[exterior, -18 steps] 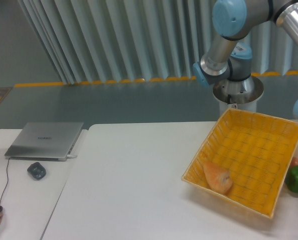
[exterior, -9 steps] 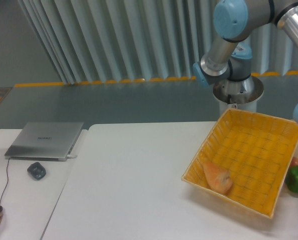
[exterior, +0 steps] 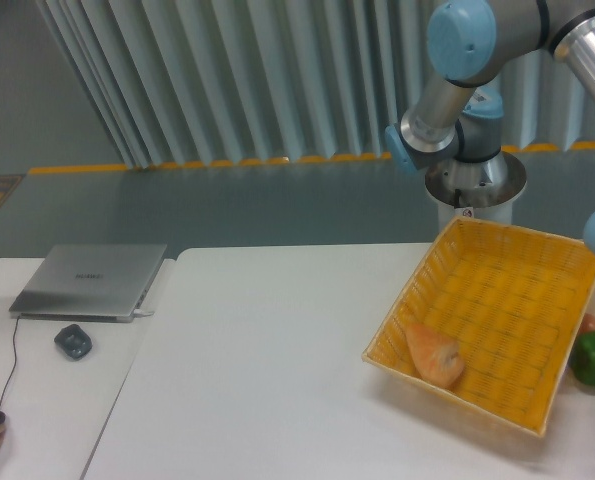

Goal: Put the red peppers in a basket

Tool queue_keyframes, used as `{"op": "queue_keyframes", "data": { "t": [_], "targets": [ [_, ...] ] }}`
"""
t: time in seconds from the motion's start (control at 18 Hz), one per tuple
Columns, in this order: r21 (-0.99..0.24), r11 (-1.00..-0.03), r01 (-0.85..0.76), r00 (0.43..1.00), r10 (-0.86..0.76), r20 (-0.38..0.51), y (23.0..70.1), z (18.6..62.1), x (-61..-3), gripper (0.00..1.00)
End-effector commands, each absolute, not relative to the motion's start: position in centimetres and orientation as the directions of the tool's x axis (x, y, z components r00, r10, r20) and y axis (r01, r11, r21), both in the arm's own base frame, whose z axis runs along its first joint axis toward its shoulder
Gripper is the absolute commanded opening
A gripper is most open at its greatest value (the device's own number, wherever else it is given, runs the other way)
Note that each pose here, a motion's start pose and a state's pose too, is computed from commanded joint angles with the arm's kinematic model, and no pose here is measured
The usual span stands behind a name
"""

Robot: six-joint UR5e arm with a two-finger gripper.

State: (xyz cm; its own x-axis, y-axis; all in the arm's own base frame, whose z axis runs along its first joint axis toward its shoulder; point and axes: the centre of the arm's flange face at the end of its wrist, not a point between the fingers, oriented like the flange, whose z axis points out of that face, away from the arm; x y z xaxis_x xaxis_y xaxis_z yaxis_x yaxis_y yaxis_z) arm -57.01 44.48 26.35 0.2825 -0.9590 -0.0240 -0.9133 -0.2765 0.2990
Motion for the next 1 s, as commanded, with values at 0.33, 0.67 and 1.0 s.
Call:
{"op": "queue_keyframes", "data": {
  "t": [0.33, 0.67, 1.0],
  "targets": [
    [0.301, -0.299, -0.905, 0.303, -0.952, -0.035, 44.2, 26.7, -57.2, 0.14],
    [0.297, -0.354, -0.887, 0.343, -0.935, -0.091, 42.9, 28.7, -58.5, 0.10],
    [0.120, -0.604, -0.788, 0.541, -0.772, -0.334, 41.5, 35.8, -57.1, 0.11]
  ]
}}
